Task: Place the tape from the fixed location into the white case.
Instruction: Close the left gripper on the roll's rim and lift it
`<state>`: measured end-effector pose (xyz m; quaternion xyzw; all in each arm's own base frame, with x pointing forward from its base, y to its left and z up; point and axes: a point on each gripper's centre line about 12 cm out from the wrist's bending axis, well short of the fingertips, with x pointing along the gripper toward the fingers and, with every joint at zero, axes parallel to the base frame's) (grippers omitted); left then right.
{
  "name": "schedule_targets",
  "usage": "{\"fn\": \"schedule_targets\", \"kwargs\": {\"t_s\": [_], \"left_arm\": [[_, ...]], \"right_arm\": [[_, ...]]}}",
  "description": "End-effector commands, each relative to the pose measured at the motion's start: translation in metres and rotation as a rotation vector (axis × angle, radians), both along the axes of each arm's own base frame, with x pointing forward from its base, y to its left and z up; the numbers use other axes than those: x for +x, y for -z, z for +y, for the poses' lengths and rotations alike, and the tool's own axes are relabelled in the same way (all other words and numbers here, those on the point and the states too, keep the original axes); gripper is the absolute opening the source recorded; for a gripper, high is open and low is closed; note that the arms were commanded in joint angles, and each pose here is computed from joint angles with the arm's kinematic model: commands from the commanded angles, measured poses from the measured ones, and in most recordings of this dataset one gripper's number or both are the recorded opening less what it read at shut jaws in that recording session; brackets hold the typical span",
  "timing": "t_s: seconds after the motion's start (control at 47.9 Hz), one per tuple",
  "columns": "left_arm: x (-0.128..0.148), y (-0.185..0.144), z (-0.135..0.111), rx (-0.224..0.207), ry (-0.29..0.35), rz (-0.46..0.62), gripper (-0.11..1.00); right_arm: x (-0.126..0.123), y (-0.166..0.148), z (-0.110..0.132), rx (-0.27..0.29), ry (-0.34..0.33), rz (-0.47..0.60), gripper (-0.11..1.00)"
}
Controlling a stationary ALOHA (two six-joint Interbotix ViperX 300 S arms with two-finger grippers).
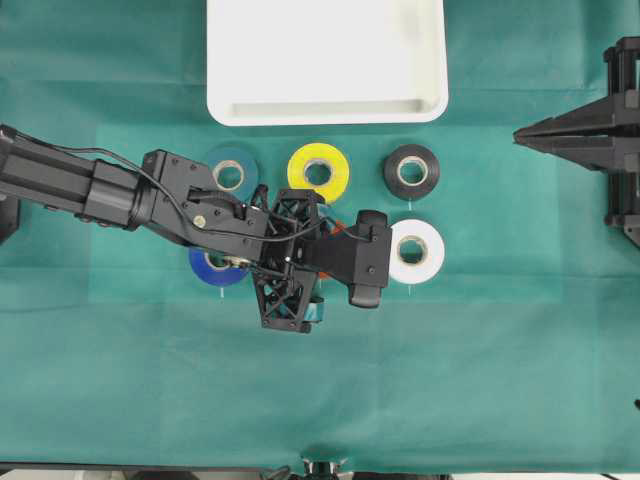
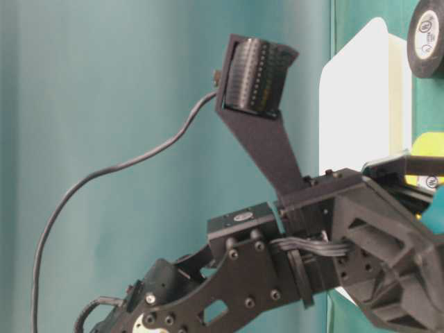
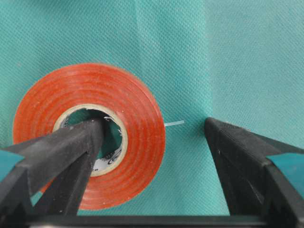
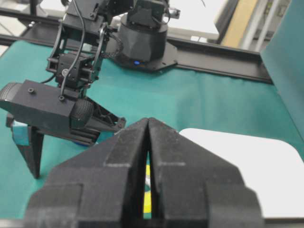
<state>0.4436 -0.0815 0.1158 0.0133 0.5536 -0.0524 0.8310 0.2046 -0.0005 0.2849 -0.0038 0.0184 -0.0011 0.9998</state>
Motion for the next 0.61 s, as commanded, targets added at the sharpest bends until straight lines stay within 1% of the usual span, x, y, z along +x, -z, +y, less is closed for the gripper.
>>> {"fn": "schedule_targets", "kwargs": {"t_s": [0.0,0.125,0.23,0.313,0.439,0.501,0.522,0.585], "left_arm": [[0.002,-0.009,0.005,-0.003,-0.013,-0.018,0.99],[0.002,-0.012,0.005,-0.005,-0.014,-0.024,0.97],[0.003,-0.018,0.006,-0.007,-0.017,-0.036,0.89],[0.003,-0.023,0.006,-0.008,-0.016,-0.047,0.75],[0.003,-0.025,0.006,-0.007,-0.012,-0.053,0.42],[0.003,-0.026,0.005,-0.006,-0.008,-0.055,0.28],[0.003,-0.027,0.005,-0.007,-0.007,-0.056,0.25],[0.002,-0.027,0.005,-0.006,-0.003,-0.058,0.25]], "right_arm": [[0.003,-0.01,0.0,0.001,0.002,-0.025,0.0],[0.004,-0.01,0.0,0.001,0.0,-0.021,0.0],[0.004,-0.009,0.0,0.001,0.0,-0.017,0.0],[0.005,-0.008,0.0,0.003,0.0,-0.015,0.0],[0.005,-0.008,0.0,0.003,0.002,-0.015,0.0],[0.004,-0.008,0.0,0.003,0.0,-0.014,0.0],[0.005,-0.008,0.0,0.003,0.002,-0.015,0.0],[0.005,-0.008,0.0,0.003,0.002,-0.015,0.0]]}}
